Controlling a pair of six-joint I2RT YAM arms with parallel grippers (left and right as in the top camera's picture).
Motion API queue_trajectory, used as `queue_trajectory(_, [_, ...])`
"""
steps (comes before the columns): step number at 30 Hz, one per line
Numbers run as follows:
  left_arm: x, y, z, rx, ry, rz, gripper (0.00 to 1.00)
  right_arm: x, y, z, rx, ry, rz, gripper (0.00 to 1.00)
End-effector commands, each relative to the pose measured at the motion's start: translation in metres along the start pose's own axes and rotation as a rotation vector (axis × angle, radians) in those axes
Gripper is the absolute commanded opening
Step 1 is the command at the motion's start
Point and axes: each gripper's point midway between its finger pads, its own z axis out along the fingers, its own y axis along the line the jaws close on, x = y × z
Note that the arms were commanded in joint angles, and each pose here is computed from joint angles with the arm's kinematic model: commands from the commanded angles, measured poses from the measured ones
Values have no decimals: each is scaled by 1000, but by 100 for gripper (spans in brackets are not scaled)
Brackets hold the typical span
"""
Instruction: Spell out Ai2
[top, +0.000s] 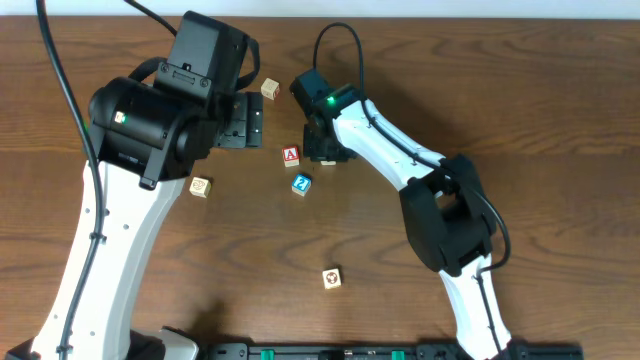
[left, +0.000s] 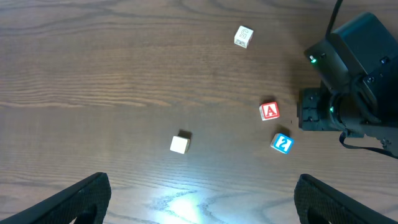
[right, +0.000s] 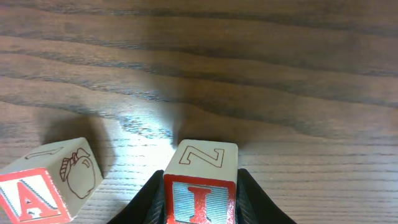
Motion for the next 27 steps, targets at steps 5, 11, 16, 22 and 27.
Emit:
queue_trajectory(5, [10,1,16,-39,50,28,95,1,1,-9,-7,-11,26,21])
queue_trajectory(11, [11,0,20,-39,57,30,95,0,-7,-9,35,-21,27,22])
queue_trajectory(16, [8,-1,21,-35,43,26,95,0,-13,-9,54,-18,18,27])
queue_trajectory(22, [8,-2,21,-35,43,26,95,-2,-11,-9,48,-26,20,44])
queue_trajectory(27, [8,-1,21,-35,43,25,95,-9,-10,-15,38,-58,24,51])
